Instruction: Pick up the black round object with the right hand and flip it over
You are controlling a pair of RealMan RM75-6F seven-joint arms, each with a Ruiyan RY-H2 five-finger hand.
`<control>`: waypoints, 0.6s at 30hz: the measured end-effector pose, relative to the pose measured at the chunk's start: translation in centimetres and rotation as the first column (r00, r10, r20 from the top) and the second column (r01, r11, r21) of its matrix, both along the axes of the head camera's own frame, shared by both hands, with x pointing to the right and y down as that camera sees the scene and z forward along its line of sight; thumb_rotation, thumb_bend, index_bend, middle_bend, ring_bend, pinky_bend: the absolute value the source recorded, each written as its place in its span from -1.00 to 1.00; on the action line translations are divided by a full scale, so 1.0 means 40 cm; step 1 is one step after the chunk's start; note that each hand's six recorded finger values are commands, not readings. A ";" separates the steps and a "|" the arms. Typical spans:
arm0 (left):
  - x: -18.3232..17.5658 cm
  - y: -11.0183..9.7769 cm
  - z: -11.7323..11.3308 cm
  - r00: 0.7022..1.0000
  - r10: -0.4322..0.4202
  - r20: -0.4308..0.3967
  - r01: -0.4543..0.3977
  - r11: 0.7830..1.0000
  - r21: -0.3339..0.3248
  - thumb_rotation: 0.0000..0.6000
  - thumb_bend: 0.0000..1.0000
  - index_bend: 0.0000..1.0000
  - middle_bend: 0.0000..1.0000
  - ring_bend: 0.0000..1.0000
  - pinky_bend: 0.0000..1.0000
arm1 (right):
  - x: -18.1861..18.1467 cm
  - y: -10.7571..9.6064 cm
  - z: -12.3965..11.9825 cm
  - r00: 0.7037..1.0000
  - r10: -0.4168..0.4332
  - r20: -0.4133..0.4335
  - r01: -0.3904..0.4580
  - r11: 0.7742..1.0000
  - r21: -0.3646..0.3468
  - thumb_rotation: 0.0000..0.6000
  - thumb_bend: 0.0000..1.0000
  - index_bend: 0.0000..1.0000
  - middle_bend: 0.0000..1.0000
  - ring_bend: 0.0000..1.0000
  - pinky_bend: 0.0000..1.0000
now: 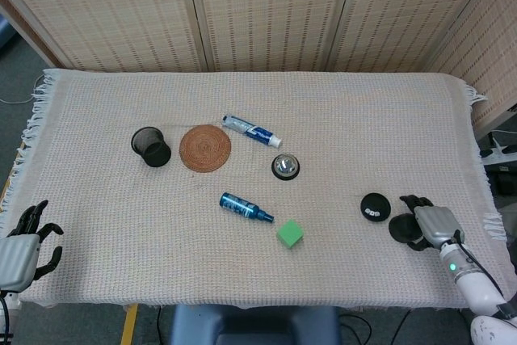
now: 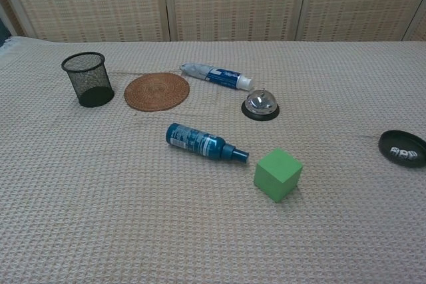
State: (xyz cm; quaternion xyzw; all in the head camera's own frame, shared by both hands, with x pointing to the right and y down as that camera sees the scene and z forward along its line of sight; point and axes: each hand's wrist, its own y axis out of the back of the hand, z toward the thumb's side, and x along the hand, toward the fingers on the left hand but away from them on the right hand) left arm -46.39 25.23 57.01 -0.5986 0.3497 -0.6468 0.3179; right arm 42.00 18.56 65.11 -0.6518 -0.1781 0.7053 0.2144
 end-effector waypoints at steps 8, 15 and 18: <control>-0.001 -0.001 0.000 1.000 0.000 0.000 0.000 1.000 0.002 1.00 -0.17 -0.15 -1.00 -1.00 -0.21 | -0.007 -0.006 -0.047 0.999 -0.009 0.031 0.006 0.997 0.074 1.00 -0.71 -1.00 -1.00 -1.00 -0.78; -0.006 -0.001 -0.001 1.000 -0.006 0.004 0.006 1.000 0.003 1.00 -0.17 -0.15 -1.00 -1.00 -0.21 | -0.005 -0.021 -0.135 0.998 -0.053 0.035 0.036 0.924 0.381 1.00 -0.71 -1.00 -1.00 -1.00 -0.78; -0.005 -0.002 -0.002 1.000 -0.003 0.004 0.003 1.000 0.008 1.00 -0.17 -0.15 -1.00 -1.00 -0.21 | -0.002 -0.008 -0.177 0.997 -0.068 0.029 0.044 0.856 0.515 1.00 -0.71 -1.00 -1.00 -1.00 -0.78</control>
